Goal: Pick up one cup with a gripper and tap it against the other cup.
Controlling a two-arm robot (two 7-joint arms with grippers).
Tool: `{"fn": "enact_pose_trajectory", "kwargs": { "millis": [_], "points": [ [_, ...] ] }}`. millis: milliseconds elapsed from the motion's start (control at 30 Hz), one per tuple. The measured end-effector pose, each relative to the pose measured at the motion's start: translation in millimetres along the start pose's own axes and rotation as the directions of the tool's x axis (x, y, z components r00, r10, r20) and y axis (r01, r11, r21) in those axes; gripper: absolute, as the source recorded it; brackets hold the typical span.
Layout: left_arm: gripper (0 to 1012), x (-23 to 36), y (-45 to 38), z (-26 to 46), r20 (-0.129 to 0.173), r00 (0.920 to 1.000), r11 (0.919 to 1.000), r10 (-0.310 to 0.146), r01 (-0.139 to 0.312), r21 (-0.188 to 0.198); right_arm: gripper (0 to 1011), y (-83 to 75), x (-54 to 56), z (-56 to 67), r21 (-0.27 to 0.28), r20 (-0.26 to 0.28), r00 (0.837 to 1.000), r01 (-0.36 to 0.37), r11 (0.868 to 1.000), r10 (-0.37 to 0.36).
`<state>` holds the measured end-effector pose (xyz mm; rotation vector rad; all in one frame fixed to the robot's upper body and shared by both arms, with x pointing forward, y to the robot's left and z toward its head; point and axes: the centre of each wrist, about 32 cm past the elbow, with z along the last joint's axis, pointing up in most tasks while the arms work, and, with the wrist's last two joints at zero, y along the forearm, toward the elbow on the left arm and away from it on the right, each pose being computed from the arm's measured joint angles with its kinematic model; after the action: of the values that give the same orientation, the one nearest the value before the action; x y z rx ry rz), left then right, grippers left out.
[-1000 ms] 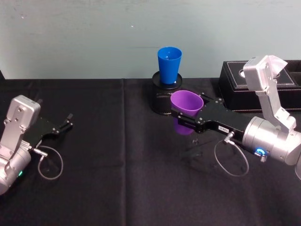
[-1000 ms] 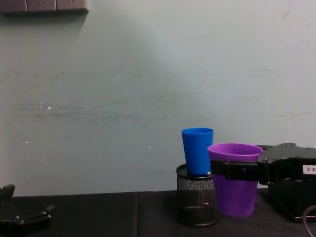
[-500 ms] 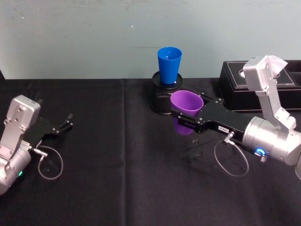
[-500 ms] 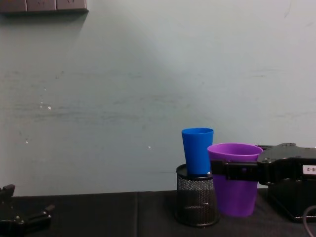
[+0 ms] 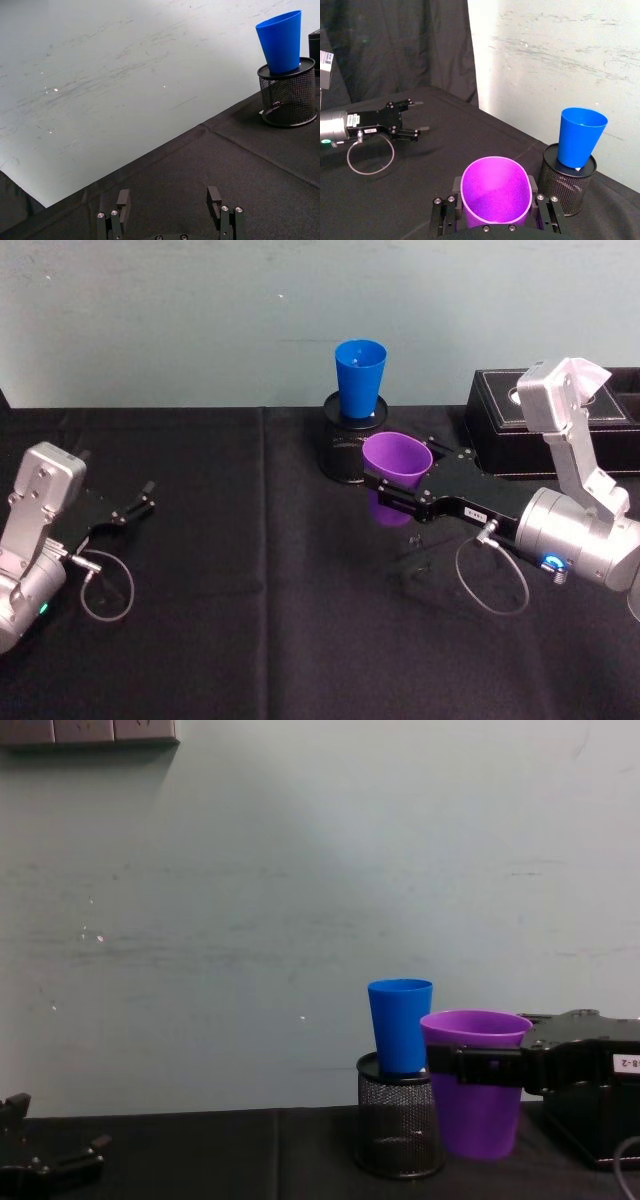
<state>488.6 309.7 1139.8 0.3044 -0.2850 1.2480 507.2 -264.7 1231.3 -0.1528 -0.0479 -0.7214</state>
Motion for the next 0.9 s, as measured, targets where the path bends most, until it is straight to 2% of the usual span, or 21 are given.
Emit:
{"fn": "enact_pose_trajectory", "kwargs": {
  "millis": [900],
  "points": [
    [1000, 0.0, 0.0, 0.0, 0.0, 1.0, 1.0, 0.0, 0.0, 0.0, 720, 0.0, 0.0, 0.0, 0.0, 0.0, 1.0, 0.0, 1.0, 0.0]
  ]
}}
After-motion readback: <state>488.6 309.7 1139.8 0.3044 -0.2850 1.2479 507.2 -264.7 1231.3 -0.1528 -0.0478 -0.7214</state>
